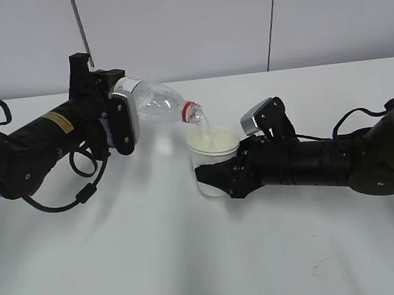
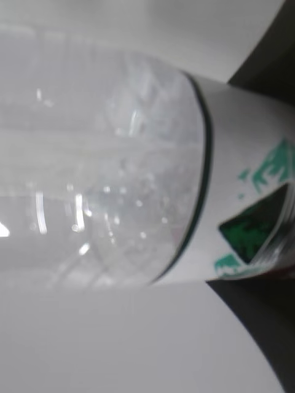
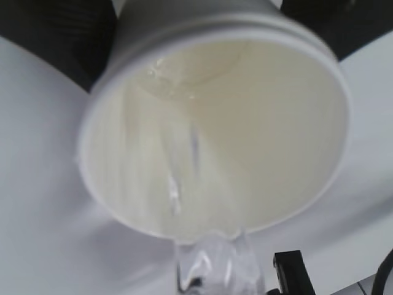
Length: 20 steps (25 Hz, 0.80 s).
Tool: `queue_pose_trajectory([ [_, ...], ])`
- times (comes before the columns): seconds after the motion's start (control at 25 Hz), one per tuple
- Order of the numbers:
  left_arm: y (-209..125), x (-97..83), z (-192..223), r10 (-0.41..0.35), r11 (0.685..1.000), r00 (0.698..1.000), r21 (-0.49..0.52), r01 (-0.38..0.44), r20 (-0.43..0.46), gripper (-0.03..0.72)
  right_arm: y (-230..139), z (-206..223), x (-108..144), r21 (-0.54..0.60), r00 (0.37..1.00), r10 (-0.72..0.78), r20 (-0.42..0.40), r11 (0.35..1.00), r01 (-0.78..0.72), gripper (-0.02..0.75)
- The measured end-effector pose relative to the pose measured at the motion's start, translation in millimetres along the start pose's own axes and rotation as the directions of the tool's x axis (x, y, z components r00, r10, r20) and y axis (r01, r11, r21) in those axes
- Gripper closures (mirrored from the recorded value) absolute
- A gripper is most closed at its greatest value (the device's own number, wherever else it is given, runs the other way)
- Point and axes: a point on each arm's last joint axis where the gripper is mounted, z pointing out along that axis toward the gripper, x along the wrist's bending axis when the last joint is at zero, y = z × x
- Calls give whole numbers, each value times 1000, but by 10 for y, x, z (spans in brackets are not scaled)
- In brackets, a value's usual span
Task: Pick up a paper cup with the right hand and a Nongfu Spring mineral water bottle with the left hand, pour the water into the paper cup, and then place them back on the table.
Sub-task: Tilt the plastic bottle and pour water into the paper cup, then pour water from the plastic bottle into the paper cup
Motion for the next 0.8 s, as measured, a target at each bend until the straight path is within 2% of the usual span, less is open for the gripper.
queue_pose_trajectory([
  [0.76,3,20,0,3,1000,1000,-4,-3,-22,261,-1,0,1,1,1000,-1,-2,1000,1,231],
  [0.8,3,18,0,-49,999,999,-5,49,-20,262,-1,0,1,1,1000,-1,-2,1000,1,231],
])
